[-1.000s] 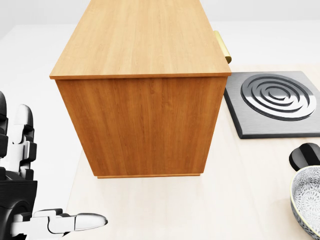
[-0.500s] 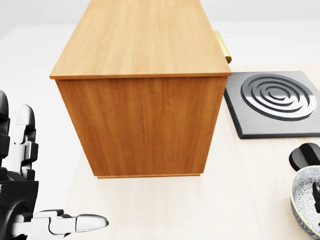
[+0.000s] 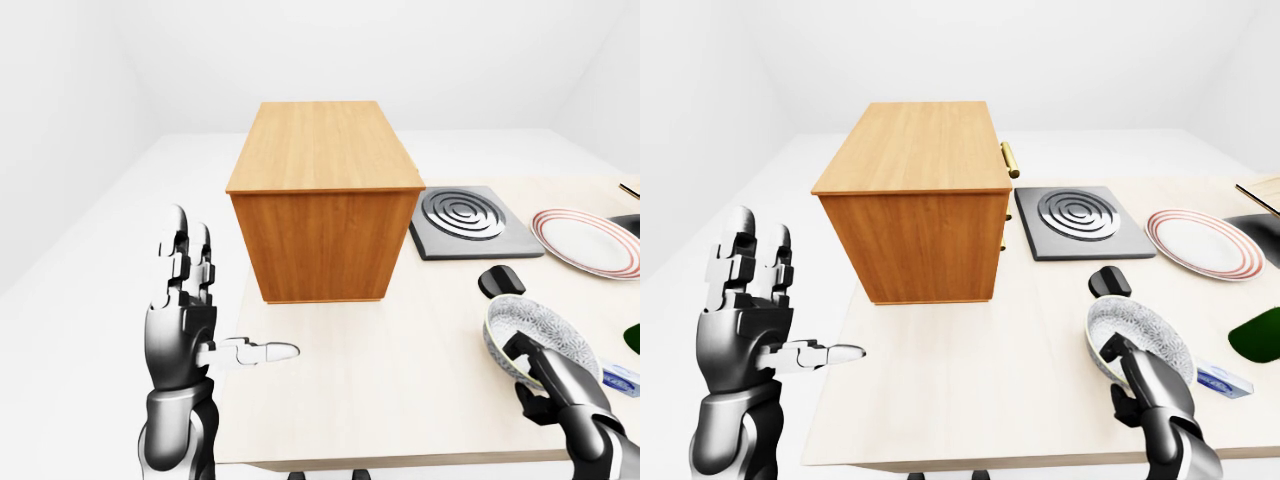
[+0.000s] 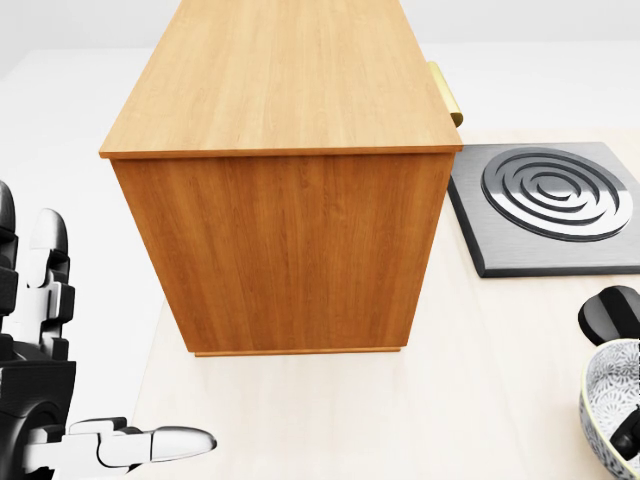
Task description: Put the bowl on the top of the cabinet.
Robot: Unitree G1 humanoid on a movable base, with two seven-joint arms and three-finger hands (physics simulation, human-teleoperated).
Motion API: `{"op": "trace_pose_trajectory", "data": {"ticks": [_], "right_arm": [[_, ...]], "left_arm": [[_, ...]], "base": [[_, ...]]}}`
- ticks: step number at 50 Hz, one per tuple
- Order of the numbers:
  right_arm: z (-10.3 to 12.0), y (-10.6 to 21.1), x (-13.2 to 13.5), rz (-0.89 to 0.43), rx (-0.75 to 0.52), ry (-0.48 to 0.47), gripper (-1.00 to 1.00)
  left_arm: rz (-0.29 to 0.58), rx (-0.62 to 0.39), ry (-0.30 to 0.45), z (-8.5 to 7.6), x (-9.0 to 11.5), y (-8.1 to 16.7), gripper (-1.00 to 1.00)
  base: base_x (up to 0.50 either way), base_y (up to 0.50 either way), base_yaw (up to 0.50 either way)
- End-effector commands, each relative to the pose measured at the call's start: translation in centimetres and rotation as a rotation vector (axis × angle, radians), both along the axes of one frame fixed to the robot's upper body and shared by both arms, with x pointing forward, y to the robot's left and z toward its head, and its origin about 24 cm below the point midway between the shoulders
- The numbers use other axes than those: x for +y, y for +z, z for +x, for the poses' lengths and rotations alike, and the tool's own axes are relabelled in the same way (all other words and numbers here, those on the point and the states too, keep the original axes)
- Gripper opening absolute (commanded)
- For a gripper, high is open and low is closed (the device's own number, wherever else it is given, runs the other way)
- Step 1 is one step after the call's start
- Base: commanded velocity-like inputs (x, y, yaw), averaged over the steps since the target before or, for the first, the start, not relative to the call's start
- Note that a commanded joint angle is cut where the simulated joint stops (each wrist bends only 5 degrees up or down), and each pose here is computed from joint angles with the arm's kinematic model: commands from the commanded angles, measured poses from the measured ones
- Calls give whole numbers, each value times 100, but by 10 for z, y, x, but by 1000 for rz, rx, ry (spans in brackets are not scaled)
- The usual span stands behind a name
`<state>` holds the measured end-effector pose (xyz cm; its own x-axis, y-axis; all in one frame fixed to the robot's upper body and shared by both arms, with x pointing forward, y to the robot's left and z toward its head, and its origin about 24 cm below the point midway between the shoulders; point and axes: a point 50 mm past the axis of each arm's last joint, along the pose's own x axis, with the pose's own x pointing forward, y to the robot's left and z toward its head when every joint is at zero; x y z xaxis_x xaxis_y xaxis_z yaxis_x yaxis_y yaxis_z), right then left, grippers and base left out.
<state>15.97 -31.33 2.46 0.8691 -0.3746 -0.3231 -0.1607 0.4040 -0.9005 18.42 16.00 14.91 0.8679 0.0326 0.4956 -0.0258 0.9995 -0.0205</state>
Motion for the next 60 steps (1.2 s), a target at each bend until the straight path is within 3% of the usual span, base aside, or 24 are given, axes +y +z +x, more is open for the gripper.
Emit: {"op": "trace_pose_trajectory", "data": {"ticks": [1, 6, 12, 22, 26, 27, 31, 35, 36, 37, 39, 42, 47, 50, 60], "right_arm": [[1, 13, 1, 76, -27, 15, -100], [5, 38, 0, 96, -104, 42, -100], [11, 110, 8, 88, -290, 197, -100], [7, 227, 37, -175, -701, 414, -100], [7, 239, 39, -195, -728, 421, -100], [11, 266, 46, -234, -807, 454, -100], [21, 294, 62, -314, -852, 566, -100], [36, 313, 66, -343, -846, 612, -100], [36, 313, 66, -343, -845, 613, -100], [53, 336, 65, -356, -836, 618, -100], [55, 337, 64, -356, -834, 618, -100], [95, 383, 45, -317, -849, 494, -100], [125, 412, 41, -346, -858, 468, -100], [150, 426, 31, -287, -843, 353, -100], [152, 427, 27, -268, -840, 326, -100]], "left_arm": [[0, 5, 0, 1, 0, -1, 100], [0, 3, -3, 0, 0, -1, 100], [0, 6, -6, 0, 0, -1, 100], [0, 7, -2, 1, 0, -2, 100], [0, 9, -1, 1, 0, -2, 100], [0, 6, 1, 2, 0, -1, 100], [1, 1, 2, 1, 0, 0, 100], [0, 2, 2, 2, 0, -1, 100], [0, 2, 2, 2, 0, -1, 100], [0, 4, 2, 2, 0, -1, 100], [0, 4, 2, 2, 0, -1, 100], [0, 6, 0, 3, 0, -2, 100], [-1, 11, -2, 2, 0, -3, 100], [-1, 13, -1, 3, 0, -3, 100], [-1, 14, -1, 3, 0, -3, 100]], "base": [[0, 0, 0], [0, 0, 0], [0, 0, 0], [0, 0, 0], [0, 0, 0], [0, 0, 0], [0, 0, 0], [0, 0, 0], [0, 0, 0], [0, 0, 0], [0, 0, 0], [0, 0, 0], [0, 0, 0], [0, 0, 0], [0, 0, 0]]}}
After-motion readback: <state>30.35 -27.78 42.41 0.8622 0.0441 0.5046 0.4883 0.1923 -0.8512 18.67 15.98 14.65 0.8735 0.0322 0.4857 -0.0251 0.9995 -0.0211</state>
